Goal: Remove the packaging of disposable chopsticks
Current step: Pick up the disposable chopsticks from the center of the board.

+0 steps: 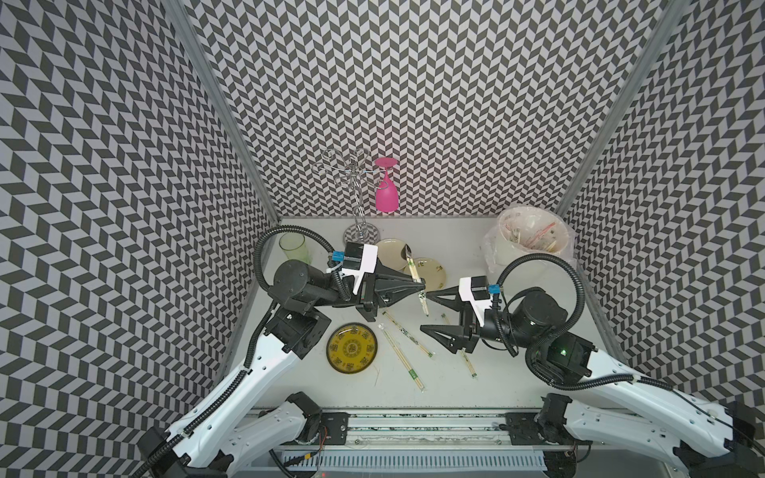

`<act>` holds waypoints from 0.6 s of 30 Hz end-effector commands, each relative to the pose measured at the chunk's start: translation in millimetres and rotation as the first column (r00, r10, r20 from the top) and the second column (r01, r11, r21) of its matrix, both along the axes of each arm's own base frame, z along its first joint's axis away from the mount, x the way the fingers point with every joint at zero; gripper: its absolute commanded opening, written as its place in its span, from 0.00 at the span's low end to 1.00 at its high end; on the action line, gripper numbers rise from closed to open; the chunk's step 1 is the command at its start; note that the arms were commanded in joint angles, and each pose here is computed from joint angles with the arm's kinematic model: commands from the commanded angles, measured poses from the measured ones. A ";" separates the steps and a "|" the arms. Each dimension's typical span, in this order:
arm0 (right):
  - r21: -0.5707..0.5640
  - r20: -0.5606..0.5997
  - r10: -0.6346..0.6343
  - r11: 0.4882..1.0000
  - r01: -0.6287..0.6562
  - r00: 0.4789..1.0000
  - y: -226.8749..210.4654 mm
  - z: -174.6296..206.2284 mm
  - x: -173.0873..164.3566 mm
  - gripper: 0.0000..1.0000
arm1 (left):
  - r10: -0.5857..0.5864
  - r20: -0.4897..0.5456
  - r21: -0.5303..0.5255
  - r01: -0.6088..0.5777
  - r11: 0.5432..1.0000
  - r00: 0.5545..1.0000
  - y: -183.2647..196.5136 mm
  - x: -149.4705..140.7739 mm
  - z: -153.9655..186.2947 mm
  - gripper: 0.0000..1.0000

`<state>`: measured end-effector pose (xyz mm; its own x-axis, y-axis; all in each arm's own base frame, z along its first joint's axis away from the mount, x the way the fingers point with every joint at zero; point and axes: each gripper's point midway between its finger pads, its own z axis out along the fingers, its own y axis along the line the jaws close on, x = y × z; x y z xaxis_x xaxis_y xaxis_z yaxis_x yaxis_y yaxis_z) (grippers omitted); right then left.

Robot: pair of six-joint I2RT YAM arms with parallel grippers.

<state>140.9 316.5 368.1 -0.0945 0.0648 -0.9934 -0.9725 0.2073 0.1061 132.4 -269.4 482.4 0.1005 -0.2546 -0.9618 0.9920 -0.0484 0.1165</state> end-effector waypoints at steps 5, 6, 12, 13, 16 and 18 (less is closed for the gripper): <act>0.001 0.025 0.017 1.000 -0.017 1.000 6.8 6.3 1.9 0.45 | 0.059 -0.027 -0.004 -0.060 0.998 0.998 2.2 16.4 2.8 0.00; 0.009 0.026 0.016 1.000 -0.016 1.000 7.0 7.6 2.0 0.44 | 0.060 -0.035 0.000 -0.060 0.998 0.998 1.8 17.7 0.9 0.00; 0.025 0.039 0.010 1.000 -0.011 0.999 9.2 12.1 4.7 0.47 | 0.025 -0.069 0.018 -0.024 1.000 0.997 -2.5 21.0 -6.4 0.00; 0.025 0.039 0.000 1.000 -0.001 0.999 9.1 12.8 6.6 0.50 | 0.017 -0.077 0.019 -0.016 1.000 0.997 -2.9 21.4 -7.4 0.00; 0.032 0.045 -0.037 0.999 0.036 0.998 6.9 15.4 12.0 0.53 | -0.015 -0.106 0.031 0.019 0.999 0.994 -5.3 22.6 -12.6 0.00; 0.035 0.051 -0.054 0.998 0.052 0.997 5.8 16.5 14.6 0.53 | -0.029 -0.121 0.045 0.035 0.998 0.992 -6.0 24.3 -18.4 0.00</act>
<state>150.7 326.0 355.9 -0.1040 0.0312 -0.9941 -0.9679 0.2270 0.1084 161.1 -276.8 465.9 -0.0041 -0.2146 -0.9767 0.9992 -0.0386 0.0043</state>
